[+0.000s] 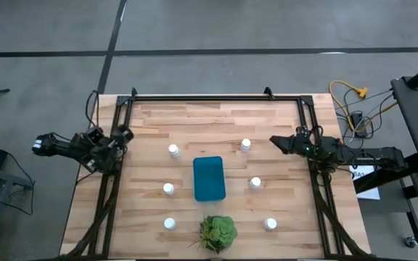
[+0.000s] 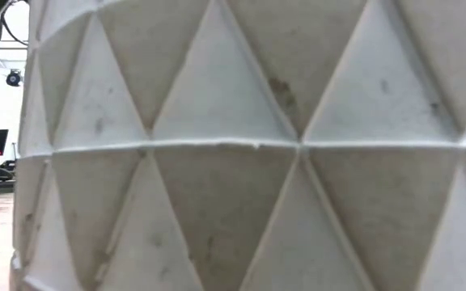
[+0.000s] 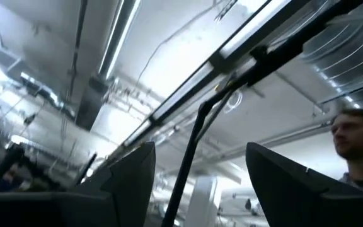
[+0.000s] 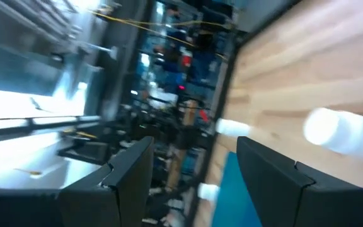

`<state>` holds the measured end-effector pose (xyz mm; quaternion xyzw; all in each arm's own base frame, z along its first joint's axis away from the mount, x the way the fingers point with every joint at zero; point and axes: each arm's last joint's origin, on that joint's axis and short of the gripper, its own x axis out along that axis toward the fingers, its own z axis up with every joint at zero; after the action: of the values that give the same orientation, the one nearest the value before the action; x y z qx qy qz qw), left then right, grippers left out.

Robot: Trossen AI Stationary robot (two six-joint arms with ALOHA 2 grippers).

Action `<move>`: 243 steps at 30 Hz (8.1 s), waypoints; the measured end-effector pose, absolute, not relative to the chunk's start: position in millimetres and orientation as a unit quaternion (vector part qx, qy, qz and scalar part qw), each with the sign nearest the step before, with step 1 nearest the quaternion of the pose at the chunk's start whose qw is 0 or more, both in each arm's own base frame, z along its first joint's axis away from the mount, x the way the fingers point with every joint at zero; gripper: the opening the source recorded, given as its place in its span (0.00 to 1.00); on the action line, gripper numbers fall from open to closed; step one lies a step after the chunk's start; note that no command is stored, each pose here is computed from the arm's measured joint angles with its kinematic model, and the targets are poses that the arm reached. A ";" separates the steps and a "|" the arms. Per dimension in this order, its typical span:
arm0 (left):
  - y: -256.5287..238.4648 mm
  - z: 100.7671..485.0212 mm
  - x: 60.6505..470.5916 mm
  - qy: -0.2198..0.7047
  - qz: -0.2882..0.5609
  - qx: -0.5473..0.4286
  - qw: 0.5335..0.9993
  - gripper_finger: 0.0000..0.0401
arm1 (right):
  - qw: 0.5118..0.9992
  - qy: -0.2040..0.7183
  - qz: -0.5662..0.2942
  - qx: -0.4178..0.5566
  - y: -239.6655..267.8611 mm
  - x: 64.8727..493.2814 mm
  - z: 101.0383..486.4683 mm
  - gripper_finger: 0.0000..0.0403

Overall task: Pick and place pill bottles into a basket
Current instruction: Put the medicine bottle into the container

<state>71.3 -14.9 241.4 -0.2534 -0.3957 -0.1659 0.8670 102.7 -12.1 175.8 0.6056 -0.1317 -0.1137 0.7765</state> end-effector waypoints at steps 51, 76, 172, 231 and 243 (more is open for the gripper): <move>-23.8 437.7 113.0 -0.516 -0.173 -0.262 0.797 0.58 | 0.862 -0.479 -0.067 0.155 -9.1 63.4 463.0 0.54; -36.4 543.4 146.9 -0.355 -0.178 -0.130 0.908 0.58 | 0.887 -0.448 0.030 0.108 -4.0 105.3 553.4 0.54; -36.4 476.0 183.9 0.059 0.001 -0.050 0.997 0.58 | 0.857 0.497 -0.108 0.081 -47.5 262.5 345.6 0.75; -39.2 460.2 205.2 0.091 0.039 -0.050 0.994 0.58 | 0.830 0.550 -0.047 0.082 -102.4 276.7 196.1 0.71; -39.1 460.4 204.7 0.091 0.039 -0.050 0.994 0.58 | 0.814 0.573 -0.037 0.089 -107.1 285.7 179.1 0.71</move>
<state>204.7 -39.1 460.4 -0.0498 0.0905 0.0390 0.9939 285.7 -107.1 179.1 0.0887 0.5727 -0.0367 0.8141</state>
